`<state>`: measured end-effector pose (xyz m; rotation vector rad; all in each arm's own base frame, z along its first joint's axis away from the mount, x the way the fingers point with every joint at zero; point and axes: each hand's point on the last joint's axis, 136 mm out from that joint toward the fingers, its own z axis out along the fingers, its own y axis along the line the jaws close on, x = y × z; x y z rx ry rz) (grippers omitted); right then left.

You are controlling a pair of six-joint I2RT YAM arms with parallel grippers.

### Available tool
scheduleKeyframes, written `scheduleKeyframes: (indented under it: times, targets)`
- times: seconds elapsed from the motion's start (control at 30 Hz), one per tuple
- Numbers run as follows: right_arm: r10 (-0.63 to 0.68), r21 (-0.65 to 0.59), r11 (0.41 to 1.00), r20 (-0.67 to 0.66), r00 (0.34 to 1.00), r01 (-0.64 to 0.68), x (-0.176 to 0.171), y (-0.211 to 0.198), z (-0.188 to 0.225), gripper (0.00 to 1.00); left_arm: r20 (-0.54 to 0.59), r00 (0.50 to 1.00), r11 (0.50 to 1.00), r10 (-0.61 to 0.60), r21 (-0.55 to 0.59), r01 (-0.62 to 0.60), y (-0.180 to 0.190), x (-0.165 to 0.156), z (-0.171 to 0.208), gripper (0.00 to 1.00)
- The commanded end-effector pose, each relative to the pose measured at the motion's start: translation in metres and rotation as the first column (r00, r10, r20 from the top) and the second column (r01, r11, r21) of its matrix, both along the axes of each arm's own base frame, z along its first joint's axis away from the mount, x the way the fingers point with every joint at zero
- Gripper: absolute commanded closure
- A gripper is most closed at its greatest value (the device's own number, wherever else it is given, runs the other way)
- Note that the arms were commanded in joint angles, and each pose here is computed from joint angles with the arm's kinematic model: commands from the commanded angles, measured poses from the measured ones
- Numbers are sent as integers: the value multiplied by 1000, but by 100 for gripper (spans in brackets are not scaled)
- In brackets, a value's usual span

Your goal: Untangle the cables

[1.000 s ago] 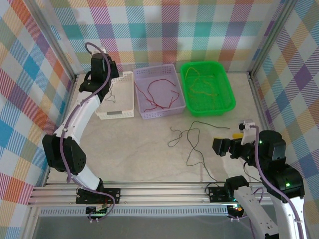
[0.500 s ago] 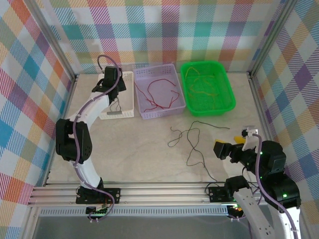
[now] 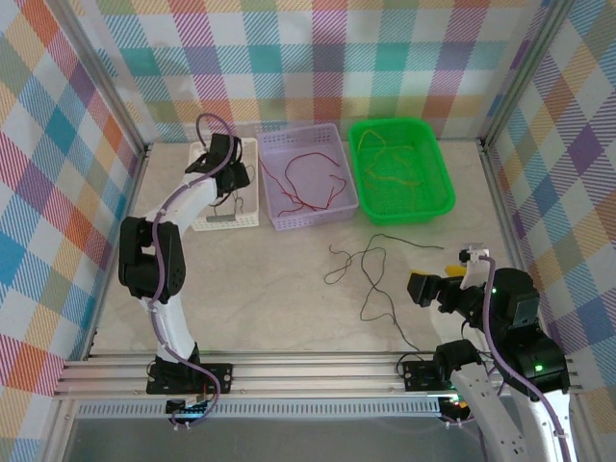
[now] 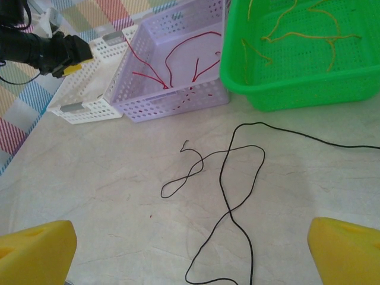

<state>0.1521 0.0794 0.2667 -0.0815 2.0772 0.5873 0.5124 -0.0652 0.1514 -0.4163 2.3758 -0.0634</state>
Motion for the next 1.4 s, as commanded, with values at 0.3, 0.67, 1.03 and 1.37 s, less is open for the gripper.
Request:
scheduleKeyframes:
  times: [0.3,0.67,1.03,1.37]
  targets:
    - [-1,6,1000,-26,1000,1,8,3,-6,0,130,991,979,-17,-198,43,-13,-17,106,12]
    - [81,-10,996,-380,921,-92,26,26,-48,0,216,976,949,-6,-306,74,-11,-105,181,0]
    - [51,-28,997,-459,887,-72,81,67,-81,4,178,980,961,-91,-241,133,-7,-190,150,0]
    - [-77,-137,991,-487,870,12,144,75,-136,13,229,972,979,-58,-177,100,6,-207,122,0]
